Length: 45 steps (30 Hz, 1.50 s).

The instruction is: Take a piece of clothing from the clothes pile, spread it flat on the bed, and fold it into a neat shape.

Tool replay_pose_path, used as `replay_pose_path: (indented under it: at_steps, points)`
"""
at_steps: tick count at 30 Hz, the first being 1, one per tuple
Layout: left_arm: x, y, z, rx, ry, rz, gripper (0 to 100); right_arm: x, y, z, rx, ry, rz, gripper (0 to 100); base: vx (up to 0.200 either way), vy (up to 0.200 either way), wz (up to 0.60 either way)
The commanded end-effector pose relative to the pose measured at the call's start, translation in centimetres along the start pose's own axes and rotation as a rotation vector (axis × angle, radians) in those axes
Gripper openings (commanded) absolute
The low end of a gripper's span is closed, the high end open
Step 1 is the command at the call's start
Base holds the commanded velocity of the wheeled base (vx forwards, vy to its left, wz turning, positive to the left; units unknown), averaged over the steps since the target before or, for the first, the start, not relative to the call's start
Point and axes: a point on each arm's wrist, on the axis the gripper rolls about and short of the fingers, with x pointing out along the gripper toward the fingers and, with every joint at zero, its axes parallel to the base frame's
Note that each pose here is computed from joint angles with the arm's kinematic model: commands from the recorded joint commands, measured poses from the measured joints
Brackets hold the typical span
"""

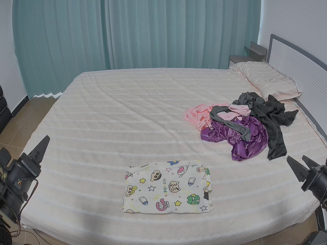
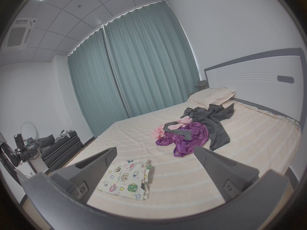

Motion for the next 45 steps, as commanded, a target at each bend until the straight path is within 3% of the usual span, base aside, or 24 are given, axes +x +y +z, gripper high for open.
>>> replay_pose_path:
  at_steps: [1, 2, 5, 9, 13, 19, 24, 28, 31, 35, 39, 42, 44, 45]
  points:
    - [-9.7, 2.6, 0.0, 0.178, -0.120, -0.037, 100, -8.1, -2.6, -3.4, -0.074, -0.100, -0.089, 100, 0.000, 0.000, 0.00]
    - [-11.2, 2.9, 0.3, 0.248, -0.150, -0.043, 100, -8.7, -2.8, -3.8, -0.070, -0.116, -0.128, 100, 0.000, 0.000, 0.00]
    - [-12.8, 3.3, 0.3, 0.327, -0.168, -0.026, 100, -9.4, -3.0, -4.4, -0.080, -0.149, -0.185, 100, 0.000, 0.000, 0.00]
    - [-14.1, 4.1, -0.5, 0.389, -0.186, 0.029, 100, -10.4, -3.2, -5.5, -0.160, -0.174, -0.283, 100, 0.000, 0.000, 0.00]
    - [-14.8, 4.5, -1.4, 0.422, -0.200, 0.120, 100, -11.0, -3.3, -6.8, -0.260, -0.134, -0.433, 100, 0.000, 0.000, 0.00]
    - [-15.2, 5.5, -3.2, 0.505, -0.194, 0.197, 100, -10.9, -3.3, -6.7, -0.342, -0.136, -0.422, 100, 0.000, 0.000, 0.00]
    - [-14.7, 6.0, -4.1, 0.505, -0.224, 0.215, 100, -10.9, -3.2, -6.4, -0.429, -0.141, -0.416, 100, 0.000, 0.000, 0.00]
    - [-14.6, 5.9, -4.0, 0.485, -0.244, 0.194, 100, -10.8, -3.0, -6.7, -0.434, -0.113, -0.314, 100, 0.000, 0.000, 0.00]
    - [-14.5, 6.3, -4.6, 0.496, -0.175, 0.208, 100, -10.8, -2.9, -6.7, -0.447, -0.106, -0.258, 100, 0.000, 0.000, 0.00]
    - [-14.4, 6.2, -5.0, 0.430, -0.112, 0.091, 100, -10.8, -2.6, -6.8, -0.393, -0.098, -0.100, 100, 0.000, 0.000, 0.00]
    - [-14.4, 6.2, -5.3, 0.454, -0.068, 0.038, 100, -10.7, -2.4, -6.9, -0.307, -0.091, -0.026, 100, 0.000, 0.000, 0.00]
    - [-14.4, 6.2, -5.4, 0.490, -0.047, 0.002, 100, -10.8, -2.4, -6.9, -0.209, -0.085, -0.010, 100, 0.000, 0.000, 0.00]
    - [-14.4, 6.2, -5.7, 0.505, -0.017, -0.023, 100, -10.8, -2.5, -6.9, -0.191, -0.093, -0.048, 100, 0.000, 0.000, 0.00]
    - [-14.4, 6.3, -5.7, 0.508, -0.009, -0.024, 100, -10.8, -2.6, -6.8, -0.198, -0.107, -0.107, 100, 0.000, 0.000, 0.00]
